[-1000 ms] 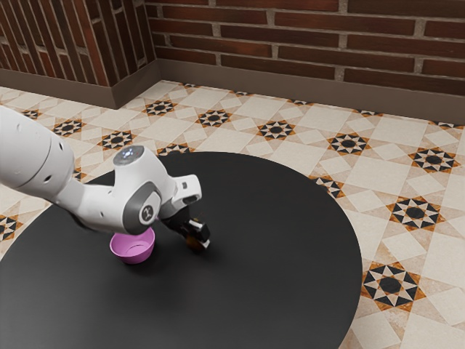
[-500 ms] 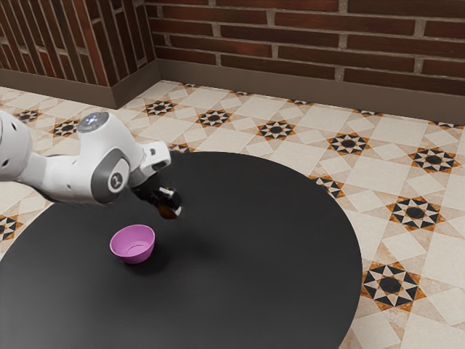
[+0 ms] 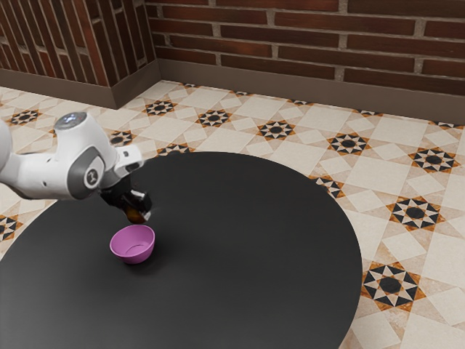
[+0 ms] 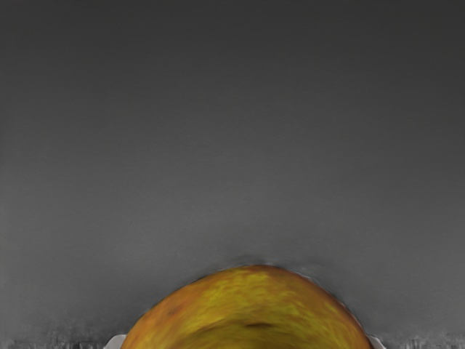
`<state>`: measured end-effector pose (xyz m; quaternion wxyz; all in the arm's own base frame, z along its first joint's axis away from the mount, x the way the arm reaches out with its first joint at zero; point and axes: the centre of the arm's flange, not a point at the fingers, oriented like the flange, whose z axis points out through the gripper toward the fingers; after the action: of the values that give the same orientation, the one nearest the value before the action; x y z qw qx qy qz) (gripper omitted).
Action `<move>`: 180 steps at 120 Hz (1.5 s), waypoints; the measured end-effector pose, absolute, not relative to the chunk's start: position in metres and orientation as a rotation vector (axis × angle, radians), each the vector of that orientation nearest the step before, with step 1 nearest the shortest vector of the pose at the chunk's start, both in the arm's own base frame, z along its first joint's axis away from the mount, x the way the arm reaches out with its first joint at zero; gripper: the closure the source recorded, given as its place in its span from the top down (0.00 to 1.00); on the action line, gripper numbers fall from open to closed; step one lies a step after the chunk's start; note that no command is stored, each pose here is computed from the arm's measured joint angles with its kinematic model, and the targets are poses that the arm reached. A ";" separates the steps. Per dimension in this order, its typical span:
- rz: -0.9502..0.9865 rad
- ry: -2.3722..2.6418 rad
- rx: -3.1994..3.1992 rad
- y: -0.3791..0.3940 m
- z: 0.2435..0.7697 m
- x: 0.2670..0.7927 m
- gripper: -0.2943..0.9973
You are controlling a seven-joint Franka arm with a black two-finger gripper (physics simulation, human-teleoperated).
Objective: Place the pear in the bowl.
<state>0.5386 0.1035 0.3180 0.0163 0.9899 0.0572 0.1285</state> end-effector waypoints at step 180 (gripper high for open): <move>0.198 -0.030 3.088 0.045 0.616 0.567 0.77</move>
<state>0.5670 0.0452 0.6159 0.0236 0.9976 -0.0096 0.0641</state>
